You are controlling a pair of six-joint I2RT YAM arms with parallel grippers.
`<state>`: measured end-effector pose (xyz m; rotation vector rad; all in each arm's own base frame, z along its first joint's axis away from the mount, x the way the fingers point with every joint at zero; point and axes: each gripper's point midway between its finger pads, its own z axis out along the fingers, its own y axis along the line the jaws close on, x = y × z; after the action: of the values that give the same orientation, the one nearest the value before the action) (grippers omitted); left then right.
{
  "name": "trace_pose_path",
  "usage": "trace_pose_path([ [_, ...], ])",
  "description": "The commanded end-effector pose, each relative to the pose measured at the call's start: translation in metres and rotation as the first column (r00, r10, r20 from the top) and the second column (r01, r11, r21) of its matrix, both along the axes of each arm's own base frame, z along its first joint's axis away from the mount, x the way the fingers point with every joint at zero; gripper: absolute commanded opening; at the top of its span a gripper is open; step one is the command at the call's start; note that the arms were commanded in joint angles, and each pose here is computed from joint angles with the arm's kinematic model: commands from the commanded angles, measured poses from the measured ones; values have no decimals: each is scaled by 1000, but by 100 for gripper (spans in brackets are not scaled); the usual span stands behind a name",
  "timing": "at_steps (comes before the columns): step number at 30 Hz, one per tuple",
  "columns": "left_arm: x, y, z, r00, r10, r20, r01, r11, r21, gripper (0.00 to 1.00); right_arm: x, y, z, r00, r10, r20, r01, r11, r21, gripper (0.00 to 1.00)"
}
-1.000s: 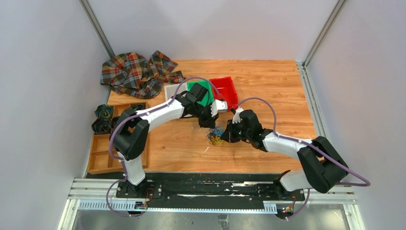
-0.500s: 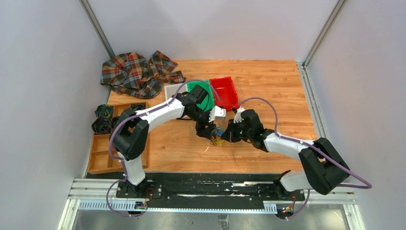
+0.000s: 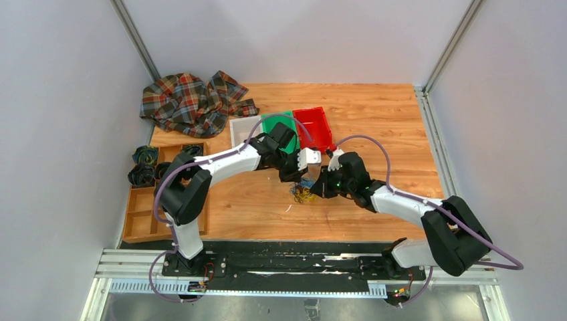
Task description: Untangle the cables
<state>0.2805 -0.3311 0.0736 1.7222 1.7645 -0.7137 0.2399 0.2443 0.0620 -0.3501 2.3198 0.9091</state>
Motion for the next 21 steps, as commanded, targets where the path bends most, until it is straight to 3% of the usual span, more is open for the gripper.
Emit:
trace_pose_path([
  [1,9,-2,15,995,7,99,-7,1000,-1,22,3,-6,10,1000,-10,15,10,1000,11,1],
  [9,-4,5,33,997,-12,77,12,1000,-1,12,4,-7,11,1000,-14,16,14,1000,15,1],
  [13,-4,7,47,996,51,71,-49,998,-24,5,5,-9,11,999,-26,21,26,1000,8,2],
  [17,3,11,64,984,168,61,-166,986,-31,1,7,-14,13,998,-47,37,47,999,-8,10],
  [21,3,22,76,968,250,36,-250,968,10,1,14,-27,22,991,-102,86,107,993,-58,30],
])
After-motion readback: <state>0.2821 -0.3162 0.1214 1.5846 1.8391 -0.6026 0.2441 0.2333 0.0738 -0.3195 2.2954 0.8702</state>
